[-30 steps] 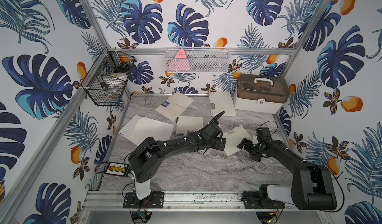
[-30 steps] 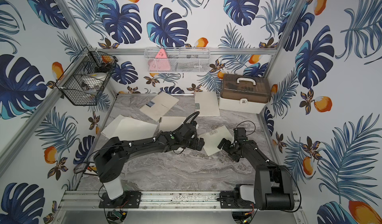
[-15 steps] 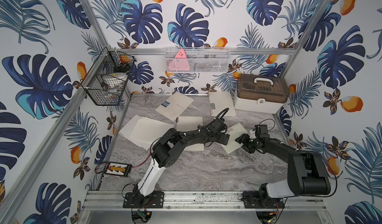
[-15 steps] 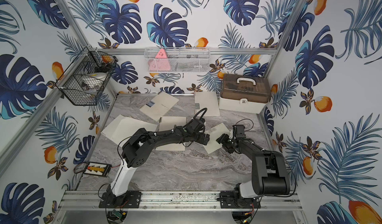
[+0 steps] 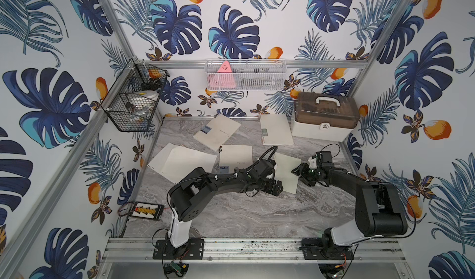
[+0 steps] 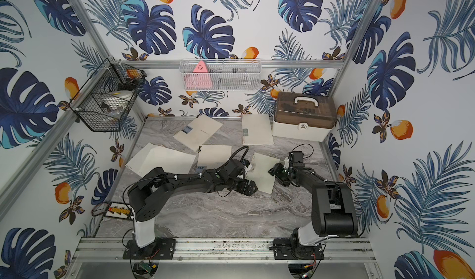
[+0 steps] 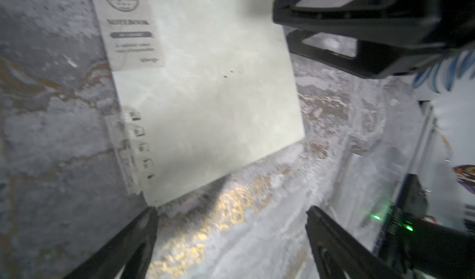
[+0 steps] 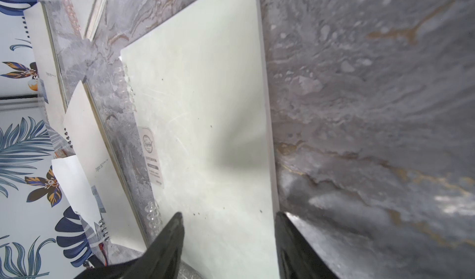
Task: Tear off pages from different notebooks
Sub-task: Move the notebook to the center of the board, then open the notebook at the center of the board.
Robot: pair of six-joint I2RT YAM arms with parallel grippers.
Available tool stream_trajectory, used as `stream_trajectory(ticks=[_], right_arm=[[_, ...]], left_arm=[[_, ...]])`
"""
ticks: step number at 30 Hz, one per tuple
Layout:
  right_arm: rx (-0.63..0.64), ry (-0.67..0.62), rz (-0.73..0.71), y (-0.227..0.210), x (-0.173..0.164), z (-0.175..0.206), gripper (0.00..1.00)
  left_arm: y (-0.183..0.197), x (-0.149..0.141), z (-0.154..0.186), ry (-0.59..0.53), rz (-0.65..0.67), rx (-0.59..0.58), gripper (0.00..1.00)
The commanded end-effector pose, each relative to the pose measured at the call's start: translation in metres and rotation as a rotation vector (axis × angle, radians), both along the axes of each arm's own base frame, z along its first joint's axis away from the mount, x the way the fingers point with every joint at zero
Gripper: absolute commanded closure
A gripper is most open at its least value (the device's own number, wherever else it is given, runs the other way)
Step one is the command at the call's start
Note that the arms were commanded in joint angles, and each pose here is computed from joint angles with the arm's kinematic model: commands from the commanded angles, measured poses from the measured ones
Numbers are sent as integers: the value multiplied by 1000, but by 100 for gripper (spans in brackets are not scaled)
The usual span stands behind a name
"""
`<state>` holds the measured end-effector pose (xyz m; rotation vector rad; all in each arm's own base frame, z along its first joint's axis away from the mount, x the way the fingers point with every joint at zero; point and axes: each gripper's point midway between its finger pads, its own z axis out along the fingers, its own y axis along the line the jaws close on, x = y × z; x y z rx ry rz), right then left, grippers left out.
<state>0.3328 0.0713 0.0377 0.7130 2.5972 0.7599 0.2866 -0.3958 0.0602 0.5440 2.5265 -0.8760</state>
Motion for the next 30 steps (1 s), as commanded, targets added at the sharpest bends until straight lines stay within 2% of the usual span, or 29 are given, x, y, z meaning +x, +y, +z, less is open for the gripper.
stream_trajectory(ticks=[1, 4, 8, 11, 15, 17, 22, 30], right_arm=[[31, -17, 33, 7, 3, 4, 51], [66, -23, 51, 13, 7, 6, 59], [75, -17, 53, 15, 9, 3, 60], [55, 3, 46, 11, 5, -1, 54], [-34, 24, 26, -2, -1, -5, 50], [-74, 30, 16, -9, -3, -8, 51], [-68, 49, 28, -7, -5, -15, 55], [24, -13, 42, 7, 5, -4, 67]], left_arm=[[-1, -6, 17, 9, 9, -69, 5], [10, -7, 20, 6, 27, -31, 4], [27, 13, 17, -22, 106, 6, 1], [28, 36, 5, 25, 139, -13, 2], [20, 55, -6, 16, 151, 12, 2], [14, 58, -11, 26, 148, -1, 2], [5, 56, -21, 64, 140, -18, 4], [-4, 45, -18, 81, 118, -58, 7]])
